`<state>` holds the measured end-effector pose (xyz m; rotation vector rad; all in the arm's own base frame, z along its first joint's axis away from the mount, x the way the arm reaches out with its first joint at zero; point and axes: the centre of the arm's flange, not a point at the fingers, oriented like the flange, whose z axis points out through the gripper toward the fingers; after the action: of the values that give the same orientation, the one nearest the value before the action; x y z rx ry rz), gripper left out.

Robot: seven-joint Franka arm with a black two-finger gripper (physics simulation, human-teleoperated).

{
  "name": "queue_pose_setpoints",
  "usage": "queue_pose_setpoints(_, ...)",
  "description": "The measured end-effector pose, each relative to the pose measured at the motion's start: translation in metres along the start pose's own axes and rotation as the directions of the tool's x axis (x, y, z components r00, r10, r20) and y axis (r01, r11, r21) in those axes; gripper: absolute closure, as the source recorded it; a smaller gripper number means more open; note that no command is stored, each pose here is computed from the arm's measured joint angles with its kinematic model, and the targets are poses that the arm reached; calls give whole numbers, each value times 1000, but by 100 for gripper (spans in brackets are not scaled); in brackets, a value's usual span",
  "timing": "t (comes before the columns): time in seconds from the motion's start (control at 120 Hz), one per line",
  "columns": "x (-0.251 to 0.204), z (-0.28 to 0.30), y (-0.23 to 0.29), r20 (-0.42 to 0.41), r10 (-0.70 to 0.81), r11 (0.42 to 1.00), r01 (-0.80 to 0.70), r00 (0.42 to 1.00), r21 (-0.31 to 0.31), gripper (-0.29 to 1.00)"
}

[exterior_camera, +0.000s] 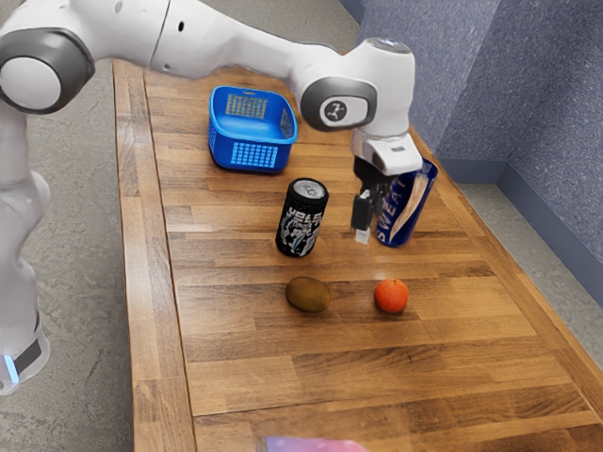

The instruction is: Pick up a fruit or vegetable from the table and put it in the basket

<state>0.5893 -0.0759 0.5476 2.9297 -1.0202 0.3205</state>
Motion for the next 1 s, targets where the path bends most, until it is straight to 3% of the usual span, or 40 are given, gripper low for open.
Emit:
queue_pose_setpoints(0.167,8,11,11,-3,20,999,-20,1000,-44,0)
queue_pose_setpoints(0.4,24,13,42,4,66,997,-66,998,-46,0)
queue_pose_setpoints(0.633,13,29,32,31,25,997,-23,999,-70,0)
queue_pose_setpoints(1.0,-6,65,67,97,-5,989,19,995,-147,0)
